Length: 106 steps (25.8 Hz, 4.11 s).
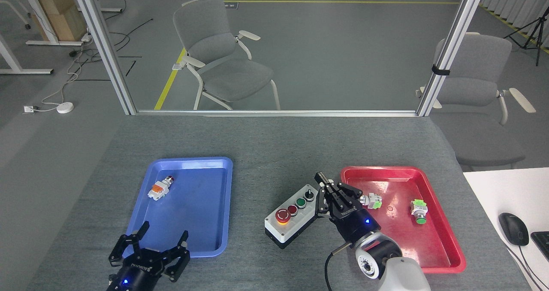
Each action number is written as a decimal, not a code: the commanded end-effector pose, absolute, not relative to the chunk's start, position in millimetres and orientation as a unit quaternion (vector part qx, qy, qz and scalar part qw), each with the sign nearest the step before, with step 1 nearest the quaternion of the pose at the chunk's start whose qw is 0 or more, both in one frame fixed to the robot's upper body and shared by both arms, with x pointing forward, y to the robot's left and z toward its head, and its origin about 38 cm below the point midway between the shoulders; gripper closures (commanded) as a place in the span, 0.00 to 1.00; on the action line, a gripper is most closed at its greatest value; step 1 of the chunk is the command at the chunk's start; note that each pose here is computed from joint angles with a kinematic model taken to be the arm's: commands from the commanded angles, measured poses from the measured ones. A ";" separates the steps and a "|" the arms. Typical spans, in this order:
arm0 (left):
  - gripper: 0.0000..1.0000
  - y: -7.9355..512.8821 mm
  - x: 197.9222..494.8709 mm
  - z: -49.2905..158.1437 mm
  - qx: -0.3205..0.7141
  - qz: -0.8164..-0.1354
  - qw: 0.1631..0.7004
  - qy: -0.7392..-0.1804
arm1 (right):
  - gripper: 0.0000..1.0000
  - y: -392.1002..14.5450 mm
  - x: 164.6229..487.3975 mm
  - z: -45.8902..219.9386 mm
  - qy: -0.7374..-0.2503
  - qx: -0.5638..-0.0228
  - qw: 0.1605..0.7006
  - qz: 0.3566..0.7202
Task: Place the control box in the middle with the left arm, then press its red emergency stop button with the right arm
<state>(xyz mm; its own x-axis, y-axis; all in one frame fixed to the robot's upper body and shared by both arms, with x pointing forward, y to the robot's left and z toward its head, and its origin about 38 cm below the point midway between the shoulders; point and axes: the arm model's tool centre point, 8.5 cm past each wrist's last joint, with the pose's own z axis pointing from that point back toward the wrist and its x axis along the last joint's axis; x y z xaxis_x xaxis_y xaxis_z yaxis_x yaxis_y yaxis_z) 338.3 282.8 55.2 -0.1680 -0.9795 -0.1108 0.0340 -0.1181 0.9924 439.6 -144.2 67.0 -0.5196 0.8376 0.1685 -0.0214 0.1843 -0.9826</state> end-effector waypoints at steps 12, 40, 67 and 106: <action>0.01 321.4 337.0 66.6 0.481 -0.522 0.487 -0.509 | 1.00 -91.1 424.5 8.4 -0.633 -0.223 0.408 0.619; 0.01 342.0 341.5 87.9 0.508 -0.475 0.499 -0.517 | 0.77 -97.5 437.4 18.9 -0.691 -0.205 0.466 0.514; 0.01 343.6 341.9 89.3 0.499 -0.461 0.509 -0.529 | 0.00 -238.7 375.7 42.8 -0.585 -0.458 0.537 0.399; 0.01 346.4 338.9 88.1 0.505 -0.461 0.506 -0.526 | 0.00 -275.0 379.8 59.8 -0.524 -0.518 0.552 0.390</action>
